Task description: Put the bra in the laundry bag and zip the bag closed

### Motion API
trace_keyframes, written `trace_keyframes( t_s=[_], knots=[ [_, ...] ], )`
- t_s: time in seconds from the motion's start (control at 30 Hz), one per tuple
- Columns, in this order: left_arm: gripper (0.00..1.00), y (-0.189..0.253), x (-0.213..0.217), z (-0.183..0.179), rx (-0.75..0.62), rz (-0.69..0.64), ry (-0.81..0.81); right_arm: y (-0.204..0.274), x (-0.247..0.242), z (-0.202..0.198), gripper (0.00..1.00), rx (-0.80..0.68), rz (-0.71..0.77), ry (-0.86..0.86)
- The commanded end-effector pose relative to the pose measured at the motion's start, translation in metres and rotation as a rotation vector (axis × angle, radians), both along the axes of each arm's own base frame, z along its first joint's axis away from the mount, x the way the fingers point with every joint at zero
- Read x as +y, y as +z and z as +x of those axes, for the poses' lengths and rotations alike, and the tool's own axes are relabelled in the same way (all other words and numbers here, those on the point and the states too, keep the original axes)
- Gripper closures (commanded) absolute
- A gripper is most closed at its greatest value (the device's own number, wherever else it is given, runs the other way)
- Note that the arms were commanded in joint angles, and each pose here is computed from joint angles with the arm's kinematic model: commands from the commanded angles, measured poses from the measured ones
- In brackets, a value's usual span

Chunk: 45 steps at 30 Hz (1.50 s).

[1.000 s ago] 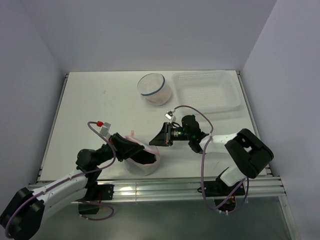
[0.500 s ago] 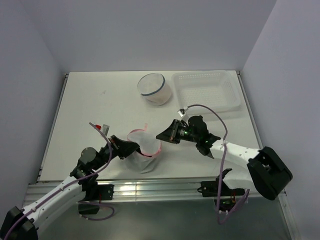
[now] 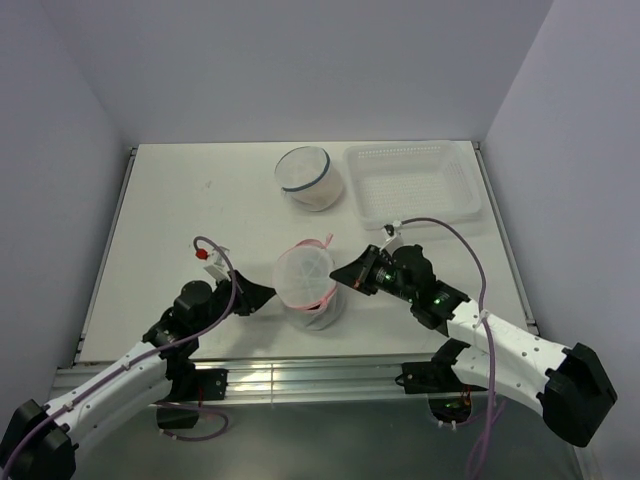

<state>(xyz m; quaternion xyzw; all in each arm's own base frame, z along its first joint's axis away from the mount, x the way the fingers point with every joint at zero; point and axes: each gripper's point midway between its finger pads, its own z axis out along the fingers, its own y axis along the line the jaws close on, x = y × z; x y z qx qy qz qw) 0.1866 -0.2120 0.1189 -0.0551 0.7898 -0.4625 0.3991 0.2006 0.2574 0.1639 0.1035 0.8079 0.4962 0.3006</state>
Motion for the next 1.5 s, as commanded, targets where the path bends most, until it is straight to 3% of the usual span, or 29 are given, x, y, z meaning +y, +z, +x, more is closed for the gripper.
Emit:
trace_keyframes(
  t_s=[0.0,0.1,0.23,0.43,0.87,1.07,1.2,1.3,1.4,1.47],
  knots=[
    [0.9,0.023,-0.001,0.011,-0.067,-0.006,0.022,-0.017,-0.006,-0.01,1.0,0.013,-0.094,-0.002],
    [0.91,0.027,-0.006,0.01,-0.077,-0.013,-0.004,-0.022,-0.008,-0.012,0.96,0.009,-0.126,-0.01],
    [1.0,0.031,-0.013,0.006,-0.091,-0.022,-0.058,-0.024,-0.01,-0.015,0.73,0.005,-0.162,-0.018],
    [1.0,0.032,-0.019,0.003,-0.099,-0.026,-0.099,-0.027,-0.015,-0.016,0.48,0.011,-0.219,-0.04],
    [1.0,0.028,-0.022,0.0,-0.093,-0.021,-0.131,-0.031,-0.008,-0.017,0.41,0.033,-0.199,-0.033],
    [1.0,0.031,-0.027,-0.005,-0.109,-0.03,-0.173,-0.033,0.006,-0.015,0.46,0.068,-0.14,-0.019],
    [1.0,0.036,-0.032,-0.006,-0.147,0.005,-0.227,-0.035,0.009,-0.012,0.74,0.072,-0.135,-0.016],
    [1.0,0.04,-0.039,-0.007,-0.165,0.033,-0.283,-0.033,0.013,-0.011,0.88,0.071,-0.132,-0.003],
    [0.98,0.045,-0.041,0.0,-0.161,0.051,-0.274,-0.031,0.015,-0.012,1.0,0.078,-0.11,0.0],
    [0.87,0.049,-0.038,0.005,-0.165,0.056,-0.244,-0.033,0.013,-0.012,1.0,0.11,-0.087,-0.033]
  ],
)
